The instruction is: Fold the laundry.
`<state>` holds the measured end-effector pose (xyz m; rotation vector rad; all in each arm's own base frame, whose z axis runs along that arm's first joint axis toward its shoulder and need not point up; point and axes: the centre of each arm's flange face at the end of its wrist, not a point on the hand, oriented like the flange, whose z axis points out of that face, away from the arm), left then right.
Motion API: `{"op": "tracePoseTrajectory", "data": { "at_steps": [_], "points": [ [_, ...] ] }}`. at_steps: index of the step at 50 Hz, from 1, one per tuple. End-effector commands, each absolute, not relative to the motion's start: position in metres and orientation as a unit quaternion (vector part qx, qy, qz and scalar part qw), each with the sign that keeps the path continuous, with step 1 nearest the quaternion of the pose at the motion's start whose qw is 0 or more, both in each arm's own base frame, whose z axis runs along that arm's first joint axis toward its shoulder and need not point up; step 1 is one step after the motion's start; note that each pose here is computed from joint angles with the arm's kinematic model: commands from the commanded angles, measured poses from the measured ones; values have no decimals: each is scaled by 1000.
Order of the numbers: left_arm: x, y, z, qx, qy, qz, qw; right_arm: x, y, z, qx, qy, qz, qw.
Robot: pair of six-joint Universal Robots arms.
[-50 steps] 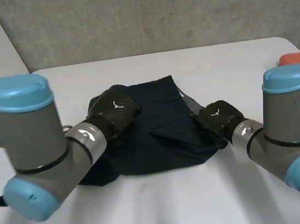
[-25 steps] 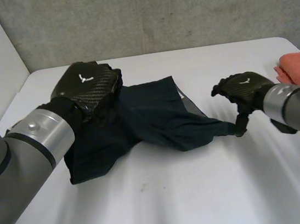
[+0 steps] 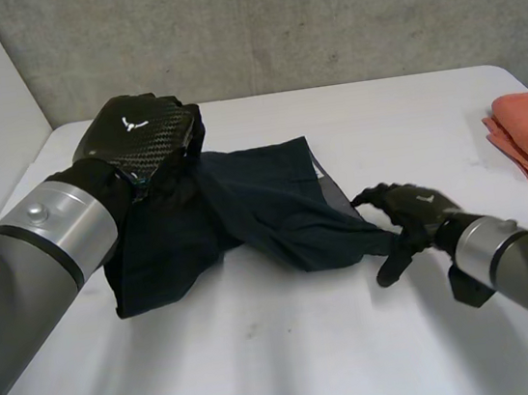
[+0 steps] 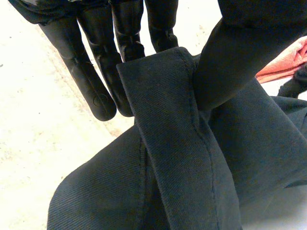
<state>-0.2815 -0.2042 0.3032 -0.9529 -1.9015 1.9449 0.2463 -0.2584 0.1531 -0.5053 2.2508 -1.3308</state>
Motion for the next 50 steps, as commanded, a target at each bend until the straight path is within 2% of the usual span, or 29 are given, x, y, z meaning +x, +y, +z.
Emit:
{"op": "tracePoseTrajectory", "data": {
  "at_steps": [1,5,10,13,16,19,21,28,31,33,38,42,45,49,50],
  "points": [
    [-282,-205,306,-327,-651,672,129,264,-267,133,-196,813,-497,232],
    [-281,-204,306,-325,-653,671,132,264,-286,136,-180,796,-539,209],
    [-278,-204,306,-321,-655,672,130,264,-301,166,-187,759,-593,194],
    [-270,-209,308,-311,-659,674,120,263,-300,223,-224,706,-650,173],
    [-262,-211,312,-301,-659,680,113,260,-275,287,-283,659,-682,146],
    [-257,-213,313,-295,-660,683,107,254,-251,329,-347,638,-678,114],
    [-253,-215,309,-292,-667,678,102,250,-246,337,-373,644,-661,94],
    [-248,-217,284,-296,-695,648,96,236,-221,337,-472,674,-568,26],
    [-249,-220,270,-301,-708,632,97,236,-225,325,-485,687,-540,11],
    [-253,-230,248,-307,-729,604,96,237,-231,315,-486,696,-528,8],
    [-262,-252,230,-311,-738,592,93,249,-256,271,-493,724,-483,8],
    [-274,-282,220,-307,-726,608,91,265,-283,251,-474,725,-501,0],
    [-282,-309,224,-298,-692,652,88,273,-304,245,-441,723,-531,-8],
    [-289,-344,251,-279,-609,739,70,285,-339,262,-378,685,-622,-2],
    [-290,-350,260,-274,-586,760,65,291,-352,275,-351,660,-664,7]
  ]
}}
